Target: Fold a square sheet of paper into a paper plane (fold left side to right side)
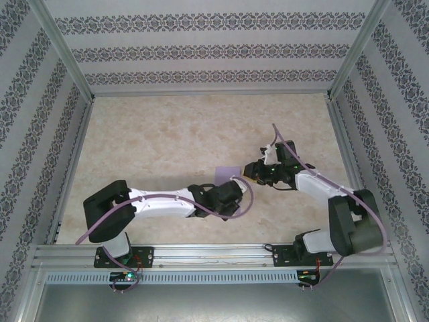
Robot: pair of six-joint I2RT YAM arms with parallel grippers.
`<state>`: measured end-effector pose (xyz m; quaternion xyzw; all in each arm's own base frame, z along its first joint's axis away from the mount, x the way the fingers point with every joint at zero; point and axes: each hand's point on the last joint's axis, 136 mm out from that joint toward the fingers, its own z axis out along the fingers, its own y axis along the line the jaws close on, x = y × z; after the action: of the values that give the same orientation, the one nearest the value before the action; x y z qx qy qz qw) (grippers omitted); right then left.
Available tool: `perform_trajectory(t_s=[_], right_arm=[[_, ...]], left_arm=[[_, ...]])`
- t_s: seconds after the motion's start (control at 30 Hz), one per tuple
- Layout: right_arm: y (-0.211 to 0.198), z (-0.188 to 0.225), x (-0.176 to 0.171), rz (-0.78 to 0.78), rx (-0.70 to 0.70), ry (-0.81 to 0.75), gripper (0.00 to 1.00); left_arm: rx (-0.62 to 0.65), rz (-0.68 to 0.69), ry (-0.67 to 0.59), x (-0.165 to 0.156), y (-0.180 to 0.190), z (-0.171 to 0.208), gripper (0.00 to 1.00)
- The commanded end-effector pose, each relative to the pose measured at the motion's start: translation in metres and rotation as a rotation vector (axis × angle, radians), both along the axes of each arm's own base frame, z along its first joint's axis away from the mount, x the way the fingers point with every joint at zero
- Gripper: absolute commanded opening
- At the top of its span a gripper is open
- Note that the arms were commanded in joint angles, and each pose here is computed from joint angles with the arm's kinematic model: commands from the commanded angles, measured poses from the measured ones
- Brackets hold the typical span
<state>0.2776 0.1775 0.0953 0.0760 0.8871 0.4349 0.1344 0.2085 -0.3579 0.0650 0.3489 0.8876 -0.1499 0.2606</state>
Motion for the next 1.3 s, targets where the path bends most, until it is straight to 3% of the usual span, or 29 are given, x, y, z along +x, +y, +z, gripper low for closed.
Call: perform_trajectory(t_s=[0.0,0.27,0.63,1.27], right_arm=[[-0.016,-0.011,-0.018,0.0,-0.075,0.0,0.25],[-0.009,-0.014,-0.058,0.053,-0.01,-0.001,0.0],[0.027,-0.036,-0.084,0.112,-0.017,0.025,0.0],[0.032,-0.08,-0.096,0.132,-0.117,0.122,0.0]], left_arm=[[-0.254,0.003,0.187,-0.005,-0.018,0.014,0.0],[-0.429,0.084,0.313,0.012,-0.007,0.016,0.0],[-0.446,0.085,0.365,0.018,-0.006,0.015,0.0],[-0.421,0.082,0.343,0.023,-0.002,0.008,0.0]])
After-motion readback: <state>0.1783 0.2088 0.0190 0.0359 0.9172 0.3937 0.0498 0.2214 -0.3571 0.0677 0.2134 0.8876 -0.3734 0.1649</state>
